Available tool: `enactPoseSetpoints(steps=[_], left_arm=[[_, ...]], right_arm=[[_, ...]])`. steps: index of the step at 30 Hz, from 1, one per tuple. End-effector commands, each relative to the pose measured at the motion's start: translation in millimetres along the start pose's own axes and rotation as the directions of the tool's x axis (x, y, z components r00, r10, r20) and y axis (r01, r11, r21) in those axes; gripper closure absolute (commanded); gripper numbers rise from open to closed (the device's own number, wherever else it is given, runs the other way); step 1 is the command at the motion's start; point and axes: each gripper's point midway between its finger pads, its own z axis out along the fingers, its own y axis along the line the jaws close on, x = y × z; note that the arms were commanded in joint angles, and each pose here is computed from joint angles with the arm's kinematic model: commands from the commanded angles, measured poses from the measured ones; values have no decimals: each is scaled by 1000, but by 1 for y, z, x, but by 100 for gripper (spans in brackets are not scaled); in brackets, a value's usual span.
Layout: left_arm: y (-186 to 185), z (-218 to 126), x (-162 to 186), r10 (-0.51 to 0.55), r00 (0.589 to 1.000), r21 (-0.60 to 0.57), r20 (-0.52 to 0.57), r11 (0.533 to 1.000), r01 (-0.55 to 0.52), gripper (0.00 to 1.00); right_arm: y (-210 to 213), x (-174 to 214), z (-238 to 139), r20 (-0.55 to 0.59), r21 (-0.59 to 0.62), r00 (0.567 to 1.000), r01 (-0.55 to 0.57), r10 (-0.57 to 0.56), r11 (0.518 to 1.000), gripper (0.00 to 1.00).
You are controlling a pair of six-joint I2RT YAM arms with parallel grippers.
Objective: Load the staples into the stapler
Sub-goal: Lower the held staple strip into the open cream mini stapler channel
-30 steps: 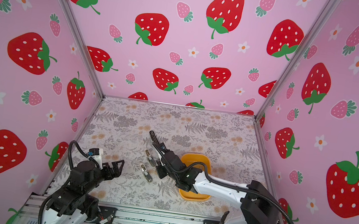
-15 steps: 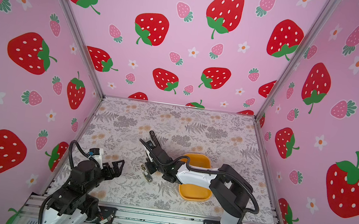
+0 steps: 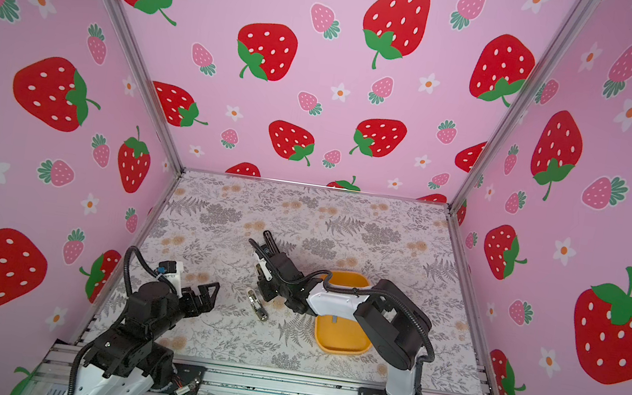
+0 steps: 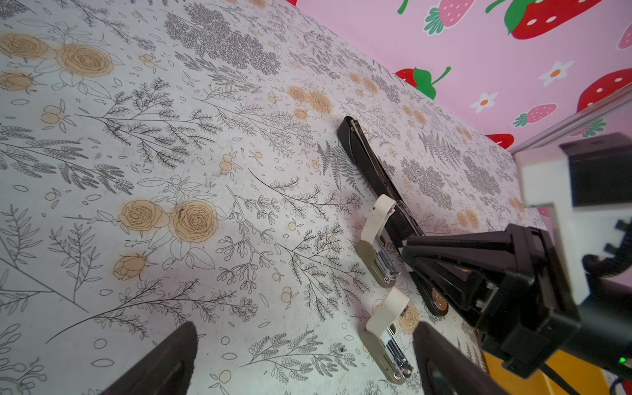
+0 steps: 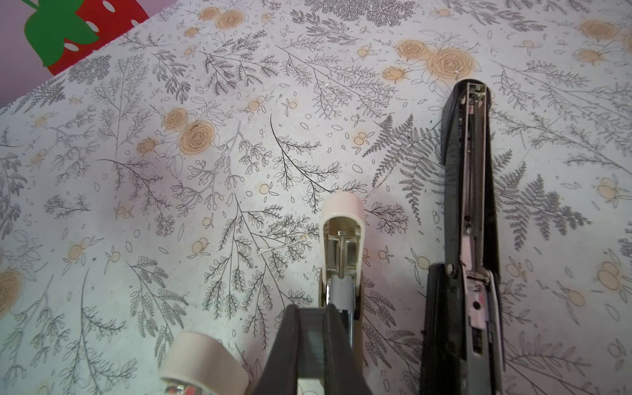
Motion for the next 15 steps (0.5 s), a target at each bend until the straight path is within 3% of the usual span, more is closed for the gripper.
enactPoseSetpoints(steps=[1,15], left_arm=[[1,2,-1,2,1000,-4,9,1000,-2,0],[1,2,-1,2,1000,-3,9,1000,-2,1]], right_arm=[[-4,-5,3,18,10,1000,7,-8,1000,88],[-11,8,19,-30,45,1000,-4,5,999,89]])
